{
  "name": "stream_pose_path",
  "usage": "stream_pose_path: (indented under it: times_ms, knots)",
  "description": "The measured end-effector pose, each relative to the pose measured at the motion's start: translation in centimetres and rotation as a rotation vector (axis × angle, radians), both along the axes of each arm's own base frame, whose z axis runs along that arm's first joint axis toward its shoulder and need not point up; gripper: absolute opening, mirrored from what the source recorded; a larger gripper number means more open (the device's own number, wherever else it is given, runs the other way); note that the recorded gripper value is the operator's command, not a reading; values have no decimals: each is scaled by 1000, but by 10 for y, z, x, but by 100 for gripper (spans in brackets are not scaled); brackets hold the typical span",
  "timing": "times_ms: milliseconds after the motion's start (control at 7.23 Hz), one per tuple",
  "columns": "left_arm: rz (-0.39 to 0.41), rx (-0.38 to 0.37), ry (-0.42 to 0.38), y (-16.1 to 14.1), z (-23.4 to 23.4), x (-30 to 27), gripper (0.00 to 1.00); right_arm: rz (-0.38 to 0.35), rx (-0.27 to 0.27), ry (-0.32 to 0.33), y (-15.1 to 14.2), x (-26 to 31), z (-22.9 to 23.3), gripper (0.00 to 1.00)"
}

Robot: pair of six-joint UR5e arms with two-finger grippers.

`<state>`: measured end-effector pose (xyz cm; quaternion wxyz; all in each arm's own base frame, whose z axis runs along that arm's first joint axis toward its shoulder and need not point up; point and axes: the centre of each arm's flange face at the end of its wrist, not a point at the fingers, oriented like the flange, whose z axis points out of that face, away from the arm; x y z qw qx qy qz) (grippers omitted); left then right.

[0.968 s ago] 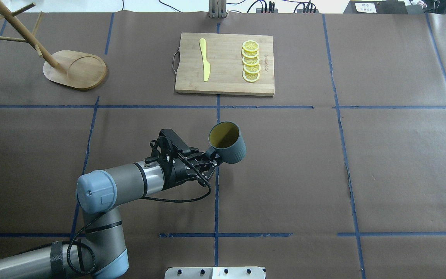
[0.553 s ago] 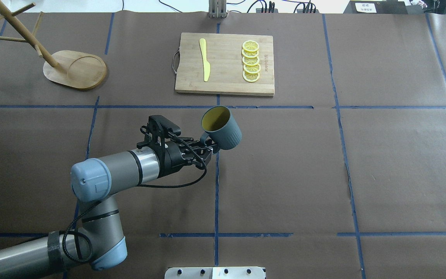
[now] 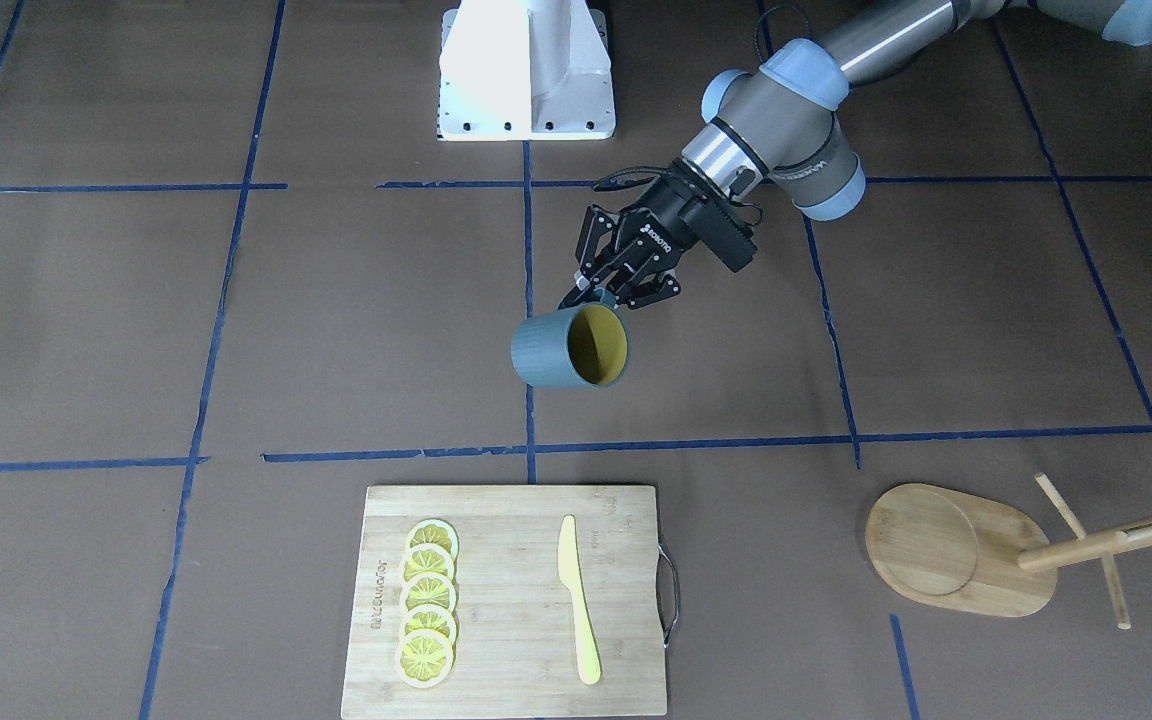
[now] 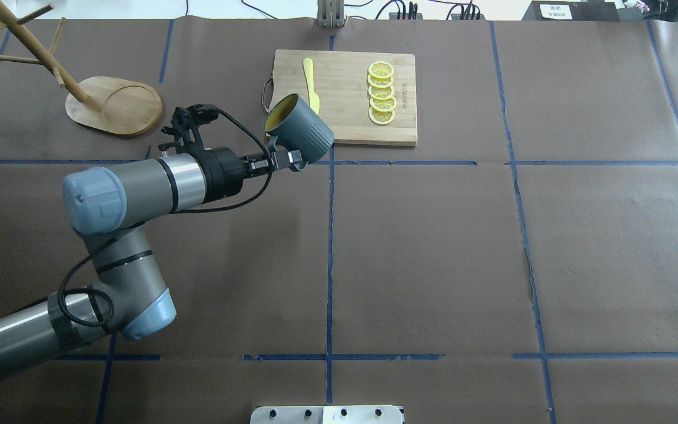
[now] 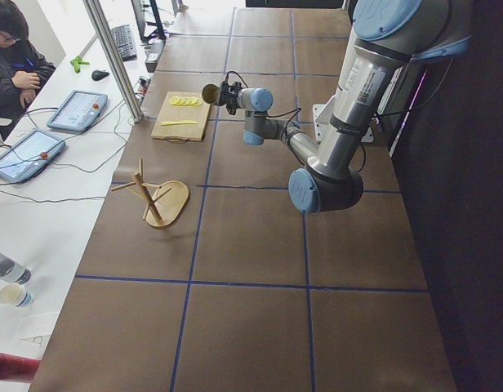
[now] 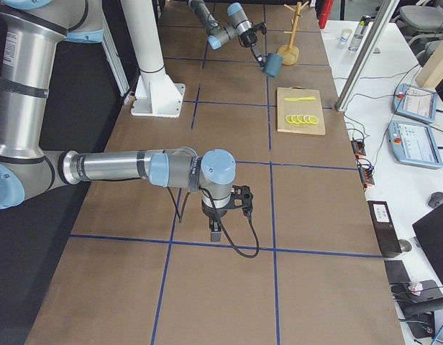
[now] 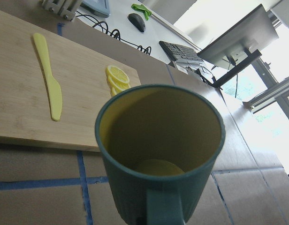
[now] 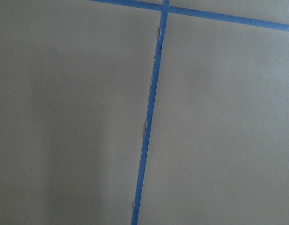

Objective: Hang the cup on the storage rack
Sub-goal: 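Carry the mug with the left gripper toward the wooden rack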

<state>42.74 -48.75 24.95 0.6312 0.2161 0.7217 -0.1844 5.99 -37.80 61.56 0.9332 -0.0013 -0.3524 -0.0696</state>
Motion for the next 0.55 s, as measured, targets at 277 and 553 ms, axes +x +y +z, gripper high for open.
stream_pose_path:
  times_ms: [277, 553]
  knots:
    - [-24, -203, 115, -49, 8, -57, 2, 2, 13, 1, -1, 0, 1, 100]
    - [-57, -397, 237, -85, 18, -102, 1, 2, 19, 2, -2, 0, 2, 100]
